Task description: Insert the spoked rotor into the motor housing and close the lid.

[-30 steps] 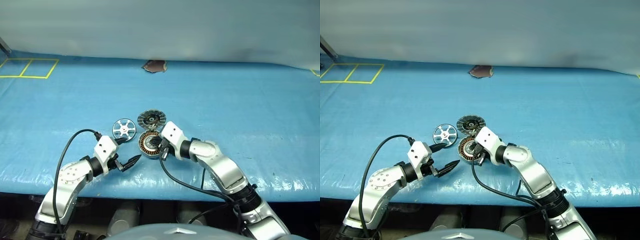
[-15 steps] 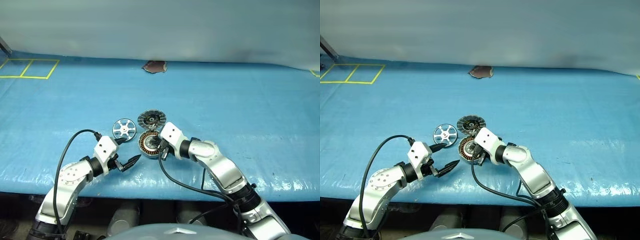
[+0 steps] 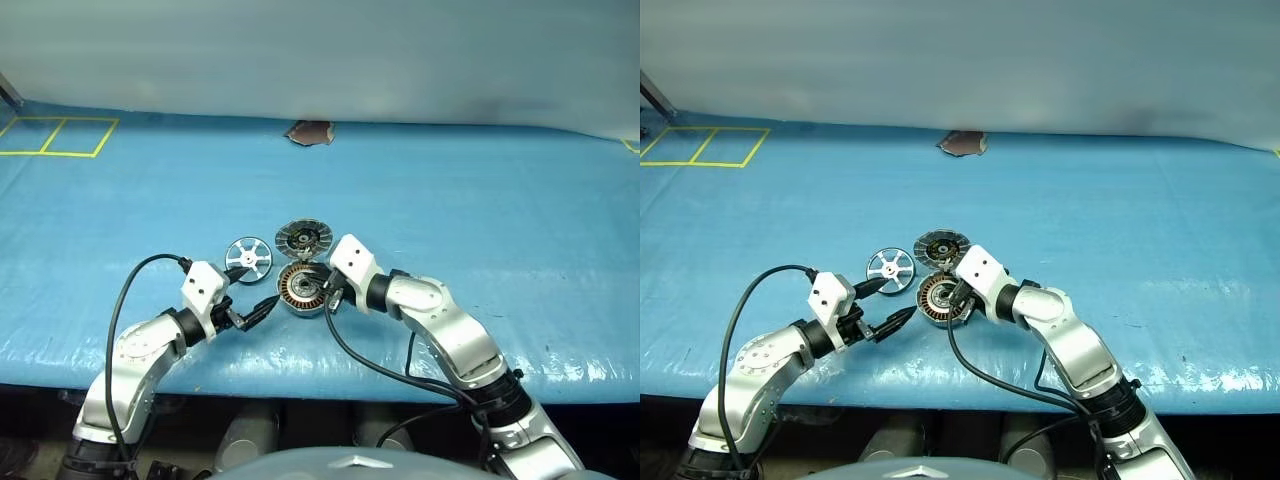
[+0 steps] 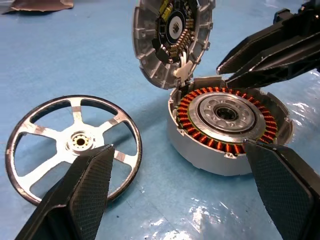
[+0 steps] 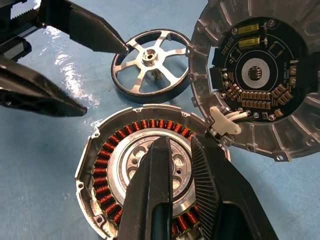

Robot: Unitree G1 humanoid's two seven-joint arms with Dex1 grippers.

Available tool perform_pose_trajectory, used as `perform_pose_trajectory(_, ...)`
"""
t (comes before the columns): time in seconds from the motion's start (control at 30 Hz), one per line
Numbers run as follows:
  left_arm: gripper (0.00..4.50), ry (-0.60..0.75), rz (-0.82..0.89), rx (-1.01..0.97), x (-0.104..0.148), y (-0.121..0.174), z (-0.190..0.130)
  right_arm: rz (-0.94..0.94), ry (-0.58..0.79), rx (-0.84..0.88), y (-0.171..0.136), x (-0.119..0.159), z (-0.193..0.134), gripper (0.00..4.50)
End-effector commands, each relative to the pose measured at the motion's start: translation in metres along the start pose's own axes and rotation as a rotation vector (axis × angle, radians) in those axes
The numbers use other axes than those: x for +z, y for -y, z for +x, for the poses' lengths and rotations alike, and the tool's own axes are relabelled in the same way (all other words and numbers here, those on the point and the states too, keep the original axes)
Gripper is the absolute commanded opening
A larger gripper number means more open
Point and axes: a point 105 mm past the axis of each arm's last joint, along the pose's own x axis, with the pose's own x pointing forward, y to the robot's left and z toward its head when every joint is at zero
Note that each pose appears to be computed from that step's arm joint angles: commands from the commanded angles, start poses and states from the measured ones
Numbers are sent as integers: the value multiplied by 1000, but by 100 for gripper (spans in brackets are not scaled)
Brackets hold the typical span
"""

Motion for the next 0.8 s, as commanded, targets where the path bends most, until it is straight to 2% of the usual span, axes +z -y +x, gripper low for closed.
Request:
perform_pose_trajectory(0.03, 450, 23, 22, 52, 11, -11, -1, -6, 49, 27, -3, 6, -9, 69)
perform_pose_trajectory(0.43, 450, 9, 57, 179, 18, -36, 9, 18, 41, 17, -5, -4, -16, 69)
perform_pose_trajectory(0.57, 361, -26, 77, 193, 13, -38, 15, 16, 44, 16, -5, -3, -15, 60)
perform_pose_trajectory(0.8, 361, -67, 73, 177, 4, -33, 20, 9, 43, 9, -5, -4, -14, 60)
